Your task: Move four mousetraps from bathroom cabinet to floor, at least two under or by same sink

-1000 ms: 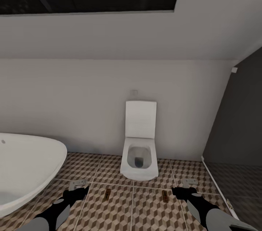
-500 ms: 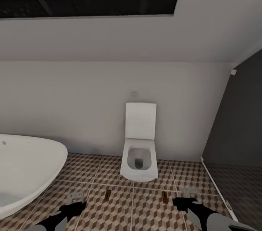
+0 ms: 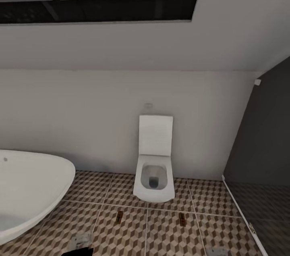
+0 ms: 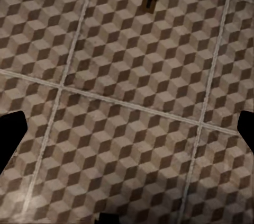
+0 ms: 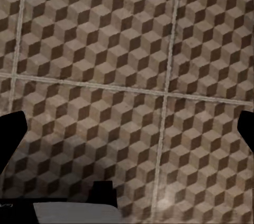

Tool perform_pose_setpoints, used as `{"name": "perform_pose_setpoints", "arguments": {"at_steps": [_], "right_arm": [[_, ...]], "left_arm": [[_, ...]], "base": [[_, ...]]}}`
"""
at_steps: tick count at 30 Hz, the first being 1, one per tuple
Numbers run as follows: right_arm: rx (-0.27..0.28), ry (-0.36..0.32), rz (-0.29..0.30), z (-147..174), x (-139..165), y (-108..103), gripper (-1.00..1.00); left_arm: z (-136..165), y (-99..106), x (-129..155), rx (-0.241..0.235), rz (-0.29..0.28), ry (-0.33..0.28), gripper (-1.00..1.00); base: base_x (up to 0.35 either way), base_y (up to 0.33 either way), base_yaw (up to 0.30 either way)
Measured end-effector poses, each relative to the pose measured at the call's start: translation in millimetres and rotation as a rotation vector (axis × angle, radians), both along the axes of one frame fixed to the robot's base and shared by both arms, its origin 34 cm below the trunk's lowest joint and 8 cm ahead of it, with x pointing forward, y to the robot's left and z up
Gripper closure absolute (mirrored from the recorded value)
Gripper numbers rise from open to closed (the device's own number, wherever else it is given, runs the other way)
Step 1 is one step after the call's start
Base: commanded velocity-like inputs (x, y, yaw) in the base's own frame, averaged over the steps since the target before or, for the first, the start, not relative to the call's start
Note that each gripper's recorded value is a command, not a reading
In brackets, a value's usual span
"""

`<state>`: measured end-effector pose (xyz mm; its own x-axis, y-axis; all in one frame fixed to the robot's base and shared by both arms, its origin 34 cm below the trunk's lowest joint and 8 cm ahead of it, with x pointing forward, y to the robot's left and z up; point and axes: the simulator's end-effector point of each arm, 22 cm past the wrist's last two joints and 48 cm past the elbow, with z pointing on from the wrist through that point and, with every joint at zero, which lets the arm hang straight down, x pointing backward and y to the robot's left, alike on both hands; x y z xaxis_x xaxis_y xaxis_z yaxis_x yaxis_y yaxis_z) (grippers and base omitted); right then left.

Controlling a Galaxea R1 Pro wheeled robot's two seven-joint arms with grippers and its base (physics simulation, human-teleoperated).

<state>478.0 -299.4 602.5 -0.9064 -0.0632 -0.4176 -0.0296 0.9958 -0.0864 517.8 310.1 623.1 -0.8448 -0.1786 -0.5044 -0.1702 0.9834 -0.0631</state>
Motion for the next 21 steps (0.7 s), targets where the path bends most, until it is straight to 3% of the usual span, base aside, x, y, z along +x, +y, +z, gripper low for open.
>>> {"name": "perform_pose_setpoints", "arguments": {"at_steps": [21], "right_arm": [[-0.003,0.253,0.009,-40.5,-196.7,0.8,-1.0]], "left_arm": [[-41.5,-28.9,-147.0,-0.038,-0.013,0.207,-1.0]], "base": [[0.0,0.0,0.0]]}}
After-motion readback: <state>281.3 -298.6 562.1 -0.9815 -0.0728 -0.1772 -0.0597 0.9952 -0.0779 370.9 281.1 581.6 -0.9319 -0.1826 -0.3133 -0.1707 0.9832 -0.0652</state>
